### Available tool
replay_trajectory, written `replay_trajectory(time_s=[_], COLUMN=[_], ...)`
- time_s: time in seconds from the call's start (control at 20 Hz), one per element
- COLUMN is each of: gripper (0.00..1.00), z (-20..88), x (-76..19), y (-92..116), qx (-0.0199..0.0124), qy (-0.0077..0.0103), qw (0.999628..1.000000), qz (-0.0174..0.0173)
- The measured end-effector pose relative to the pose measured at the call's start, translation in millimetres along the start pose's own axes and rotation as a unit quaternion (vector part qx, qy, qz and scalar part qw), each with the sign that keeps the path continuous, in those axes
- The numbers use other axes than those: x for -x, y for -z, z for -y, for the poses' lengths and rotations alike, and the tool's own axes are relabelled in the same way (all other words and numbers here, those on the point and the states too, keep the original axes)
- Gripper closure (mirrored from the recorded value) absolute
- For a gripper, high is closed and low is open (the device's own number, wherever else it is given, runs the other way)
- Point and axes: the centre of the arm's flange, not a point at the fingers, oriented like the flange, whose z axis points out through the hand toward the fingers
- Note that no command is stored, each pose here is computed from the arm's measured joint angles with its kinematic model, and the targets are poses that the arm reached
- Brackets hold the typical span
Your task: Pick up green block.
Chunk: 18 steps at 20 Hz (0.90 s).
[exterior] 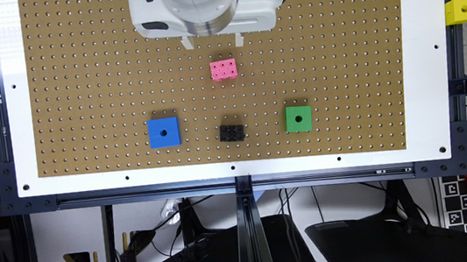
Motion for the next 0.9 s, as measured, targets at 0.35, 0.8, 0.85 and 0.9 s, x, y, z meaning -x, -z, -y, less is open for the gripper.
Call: replay_trajectory(time_s=[0.35,0.8,0.85,0.9], gripper=[0.00,0.00,0.00,0.00], z=[15.4,112.4,125.2,134.3], x=[8.0,16.1,18.0,19.3], y=[5,-1,-4,-6], qx=[-0.0055,-0.0252,-0.0277,-0.0295], qy=[0.0091,0.0168,0.0171,0.0172], qw=[0.999934,0.999536,0.999468,0.999415], qz=[-0.0043,-0.0028,-0.0003,0.0017])
